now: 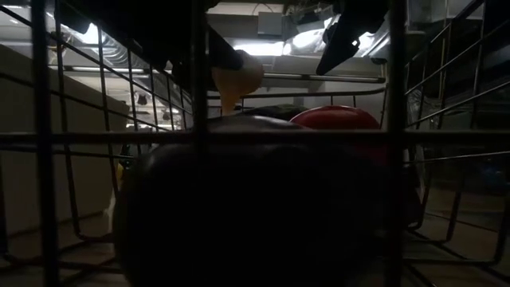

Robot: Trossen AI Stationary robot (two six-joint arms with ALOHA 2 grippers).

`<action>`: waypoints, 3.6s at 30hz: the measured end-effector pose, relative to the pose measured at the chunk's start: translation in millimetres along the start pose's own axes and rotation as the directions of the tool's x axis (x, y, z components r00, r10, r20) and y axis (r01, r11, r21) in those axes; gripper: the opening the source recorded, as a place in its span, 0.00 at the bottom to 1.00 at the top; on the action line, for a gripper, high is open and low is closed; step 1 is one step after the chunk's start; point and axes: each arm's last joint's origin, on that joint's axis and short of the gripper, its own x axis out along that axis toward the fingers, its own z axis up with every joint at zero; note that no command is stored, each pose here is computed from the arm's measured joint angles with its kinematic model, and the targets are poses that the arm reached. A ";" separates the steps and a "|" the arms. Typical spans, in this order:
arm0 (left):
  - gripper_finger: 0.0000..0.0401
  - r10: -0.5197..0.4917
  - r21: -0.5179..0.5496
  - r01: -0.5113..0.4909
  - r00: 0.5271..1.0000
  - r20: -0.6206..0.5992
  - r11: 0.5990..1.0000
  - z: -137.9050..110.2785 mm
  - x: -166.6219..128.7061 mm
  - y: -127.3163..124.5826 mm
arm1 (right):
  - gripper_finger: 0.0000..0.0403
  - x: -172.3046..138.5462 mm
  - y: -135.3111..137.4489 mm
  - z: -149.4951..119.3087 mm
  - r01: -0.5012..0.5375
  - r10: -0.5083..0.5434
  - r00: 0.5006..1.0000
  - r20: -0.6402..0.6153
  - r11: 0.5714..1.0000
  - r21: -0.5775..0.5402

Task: Sort produce into baskets
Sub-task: Put the garlic into the wire basket, then put the top small red bell pepper into the white bin

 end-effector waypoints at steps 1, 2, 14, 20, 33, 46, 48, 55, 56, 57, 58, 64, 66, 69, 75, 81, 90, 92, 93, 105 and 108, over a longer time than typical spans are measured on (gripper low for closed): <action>0.57 0.000 0.000 0.000 1.000 0.000 1.000 -0.1 0.0 0.0 | 0.76 0.0 0.0 0.0 0.000 0.000 1.000 0.000 1.000 0.000; 0.59 0.000 -0.003 0.000 1.000 0.000 1.000 0.0 -0.1 0.0 | 0.76 0.0 0.0 0.0 0.000 0.000 1.000 0.000 1.000 0.000; 0.68 0.001 -0.031 -0.001 1.000 0.003 1.000 2.0 -3.5 0.5 | 0.76 0.0 0.0 -0.3 0.000 0.000 1.000 -0.003 1.000 0.000; 0.68 -0.006 -0.048 0.007 1.000 0.023 0.999 6.5 -8.4 0.2 | 0.76 0.0 -0.2 -1.0 0.002 -0.002 1.000 -0.011 1.000 0.000; 0.68 -0.012 -0.044 0.015 0.999 0.050 0.999 15.5 -8.5 -2.1 | 0.76 -24.8 -4.7 4.0 0.141 -0.142 0.986 -0.088 0.990 -0.020; 0.68 -0.008 -0.032 0.011 0.995 0.099 0.999 34.4 -8.5 -1.4 | 0.76 -56.5 -38.5 -0.4 0.315 -0.326 0.908 -0.261 0.945 -0.085; 0.68 0.001 -0.053 0.004 0.995 0.101 0.999 35.3 -8.0 1.9 | 0.76 -59.4 -47.9 -2.8 0.324 -0.337 0.897 -0.285 0.941 -0.093; 0.68 0.036 -0.109 -0.025 0.994 0.103 0.994 37.9 -6.3 14.0 | 0.76 -67.1 -86.6 -9.8 0.380 -0.373 0.859 -0.351 0.924 -0.051; 0.68 0.041 -0.116 -0.029 0.994 0.104 0.993 38.3 -6.1 15.6 | 0.76 -68.1 -92.9 -11.9 0.391 -0.376 0.850 -0.369 0.920 -0.036; 0.68 0.045 -0.124 -0.032 0.993 0.105 0.992 38.6 -6.0 17.1 | 0.76 -68.2 -99.7 -14.2 0.402 -0.379 0.843 -0.381 0.916 -0.021; 0.68 0.050 -0.130 -0.036 0.993 0.106 0.991 39.0 -5.8 18.7 | 0.76 -67.2 -106.3 -17.2 0.402 -0.373 0.840 -0.394 0.916 -0.009; 0.68 0.070 -0.146 -0.054 0.992 0.108 0.988 40.4 -5.1 25.9 | 0.76 -51.3 -144.5 -44.3 0.328 -0.238 0.854 -0.462 0.936 0.125; 0.68 0.074 -0.149 -0.058 0.991 0.109 0.987 40.8 -5.0 27.4 | 0.76 -43.9 -156.1 -54.1 0.308 -0.202 0.865 -0.458 0.936 0.168; 0.68 0.079 -0.150 -0.062 0.991 0.109 0.987 41.1 -4.9 29.2 | 0.76 -33.7 -169.8 -67.4 0.270 -0.148 0.889 -0.433 0.934 0.234; 0.68 0.080 -0.148 -0.063 0.991 0.109 0.987 41.1 -4.9 29.3 | 0.76 -18.5 -186.5 -90.9 0.225 -0.083 0.914 -0.398 0.918 0.326; 0.68 0.080 -0.148 -0.063 0.991 0.108 0.987 41.1 -4.9 29.3 | 0.76 0.5 -188.1 -111.1 0.242 -0.081 0.911 -0.405 0.899 0.365; 0.68 0.080 -0.150 -0.063 0.991 0.108 0.987 41.0 -4.9 29.3 | 0.76 21.2 -184.0 -133.8 0.241 -0.072 0.906 -0.417 0.898 0.369; 0.68 0.080 -0.150 -0.063 0.991 0.108 0.987 41.0 -4.9 29.3 | 0.76 23.6 -182.9 -137.2 0.235 -0.063 0.906 -0.419 0.898 0.373; 0.68 0.080 -0.150 -0.063 0.991 0.108 0.987 41.0 -4.9 29.3 | 0.76 24.8 -182.1 -138.5 0.222 -0.050 0.909 -0.414 0.898 0.379; 0.68 0.080 -0.156 -0.063 0.991 0.107 0.986 41.0 -4.9 29.3 | 0.76 39.8 -178.9 -153.8 0.203 -0.040 0.926 -0.376 0.891 0.406; 0.68 0.080 -0.156 -0.063 0.991 0.107 0.986 41.0 -4.9 29.3 | 0.76 43.1 -177.6 -158.7 0.204 -0.039 0.925 -0.377 0.890 0.408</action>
